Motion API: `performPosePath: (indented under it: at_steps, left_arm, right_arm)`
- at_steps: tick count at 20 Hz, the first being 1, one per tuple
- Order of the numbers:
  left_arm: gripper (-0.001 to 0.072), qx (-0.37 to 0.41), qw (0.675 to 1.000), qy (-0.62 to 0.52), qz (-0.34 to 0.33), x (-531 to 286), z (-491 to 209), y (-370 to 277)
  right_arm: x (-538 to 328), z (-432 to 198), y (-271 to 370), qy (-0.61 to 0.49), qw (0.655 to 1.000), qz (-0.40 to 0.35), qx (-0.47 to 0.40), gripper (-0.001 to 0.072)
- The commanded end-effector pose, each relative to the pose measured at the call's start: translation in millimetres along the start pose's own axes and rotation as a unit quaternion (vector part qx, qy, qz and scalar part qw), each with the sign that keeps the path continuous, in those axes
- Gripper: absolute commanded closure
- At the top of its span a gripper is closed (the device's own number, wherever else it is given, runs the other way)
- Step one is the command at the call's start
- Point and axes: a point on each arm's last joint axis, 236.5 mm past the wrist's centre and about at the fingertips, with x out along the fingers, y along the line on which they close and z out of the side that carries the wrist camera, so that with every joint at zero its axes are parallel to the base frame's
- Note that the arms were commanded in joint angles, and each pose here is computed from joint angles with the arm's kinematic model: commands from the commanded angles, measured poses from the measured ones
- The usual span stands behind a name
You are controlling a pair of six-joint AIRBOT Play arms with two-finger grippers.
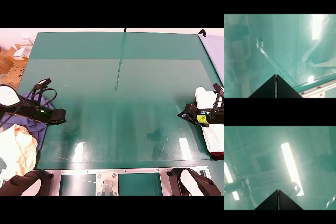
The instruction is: Fold the shirts.
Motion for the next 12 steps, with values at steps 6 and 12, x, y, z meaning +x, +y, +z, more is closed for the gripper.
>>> performPosePath:
  at_steps: [6, 12]
  left_arm:
    - [0.0681, 0.003, 1.0, 0.0, 0.0, 0, 0, 0]
    - [0.0681, 0.008, 1.0, -0.022, 0.0, 0, 10, 0]
  right_arm:
    - [0, 0, 0, 0.0, 1.0, 0.0, 0.0, 0.0694]
    - [0, 6, 0, -0.014, 1.0, -0.001, 0.0, 0.0694]
